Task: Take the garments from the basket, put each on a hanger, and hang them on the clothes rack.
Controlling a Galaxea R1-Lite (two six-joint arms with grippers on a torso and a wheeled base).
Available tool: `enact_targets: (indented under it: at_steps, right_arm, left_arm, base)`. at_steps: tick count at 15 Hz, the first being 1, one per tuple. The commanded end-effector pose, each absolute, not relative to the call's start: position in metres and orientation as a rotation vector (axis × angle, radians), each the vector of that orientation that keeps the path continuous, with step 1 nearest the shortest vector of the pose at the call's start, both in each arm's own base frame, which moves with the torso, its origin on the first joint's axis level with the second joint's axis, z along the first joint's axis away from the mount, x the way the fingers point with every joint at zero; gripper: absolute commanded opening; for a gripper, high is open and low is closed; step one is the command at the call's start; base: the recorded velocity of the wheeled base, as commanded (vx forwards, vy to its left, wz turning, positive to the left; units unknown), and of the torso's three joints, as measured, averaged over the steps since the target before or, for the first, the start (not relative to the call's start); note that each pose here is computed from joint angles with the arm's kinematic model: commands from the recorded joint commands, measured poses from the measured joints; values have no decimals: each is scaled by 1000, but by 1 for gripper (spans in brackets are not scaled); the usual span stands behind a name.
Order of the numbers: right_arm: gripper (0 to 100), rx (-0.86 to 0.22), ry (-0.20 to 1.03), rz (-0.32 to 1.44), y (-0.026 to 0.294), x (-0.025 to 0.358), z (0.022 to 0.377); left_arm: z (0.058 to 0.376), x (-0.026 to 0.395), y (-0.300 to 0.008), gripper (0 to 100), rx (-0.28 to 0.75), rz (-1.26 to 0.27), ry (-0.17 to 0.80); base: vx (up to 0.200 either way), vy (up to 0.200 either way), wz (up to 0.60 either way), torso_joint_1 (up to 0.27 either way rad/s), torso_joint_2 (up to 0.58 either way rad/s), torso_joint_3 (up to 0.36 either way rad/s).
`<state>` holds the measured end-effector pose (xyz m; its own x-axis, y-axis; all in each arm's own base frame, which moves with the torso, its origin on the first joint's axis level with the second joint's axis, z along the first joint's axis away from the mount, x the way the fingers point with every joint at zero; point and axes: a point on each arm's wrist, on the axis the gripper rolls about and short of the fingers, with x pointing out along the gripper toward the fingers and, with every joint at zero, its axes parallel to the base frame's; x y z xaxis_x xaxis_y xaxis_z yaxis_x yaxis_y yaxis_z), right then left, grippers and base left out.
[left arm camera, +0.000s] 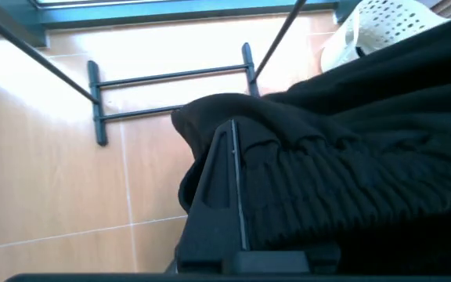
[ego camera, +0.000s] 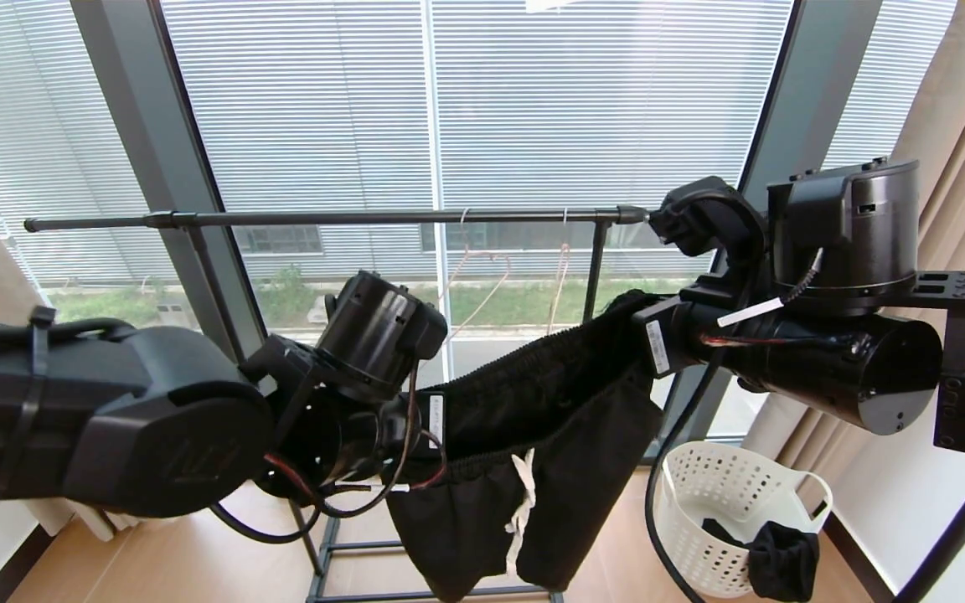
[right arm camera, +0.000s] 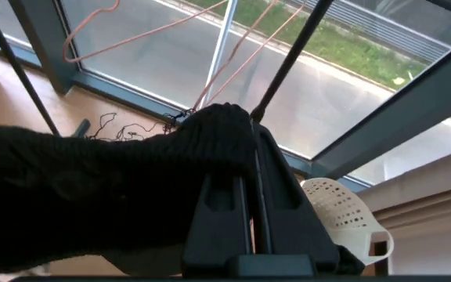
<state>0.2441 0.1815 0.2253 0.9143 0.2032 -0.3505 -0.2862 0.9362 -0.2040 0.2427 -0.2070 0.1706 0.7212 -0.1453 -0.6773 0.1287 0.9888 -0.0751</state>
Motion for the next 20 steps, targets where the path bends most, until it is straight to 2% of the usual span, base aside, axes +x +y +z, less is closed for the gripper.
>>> enact_targets:
  at_steps: [1,3,6,8,14,20]
  right_arm:
    - [0,-321,338,282,174,241,226]
    - [0,-433,368,304,171,239,228]
    - [0,-449,439,416,172,236,221]
    - [0,-466,486,411,168,234,217]
    - [0,-462,551,240,119,260,216]
    - [0,-434,569,197,95,269,215]
  left_arm:
    - [209,245,-208,0,-7,-137,726]
    - [229,248,-211,0,61,-131,774]
    - [242,254,-216,0,145,-72,829]
    - [242,253,-213,0,172,-57,862]
    - [232,263,-188,0,173,26,911]
    - [237,259,-174,0,139,47,903]
  base:
    - [0,0,0,0,0,0]
    - [0,0,0,0,0,0]
    - [0,0,0,0,0,0]
    - [0,0,0,0,0,0]
    - [0,0,0,0,0,0]
    - [0,0,0,0,0,0]
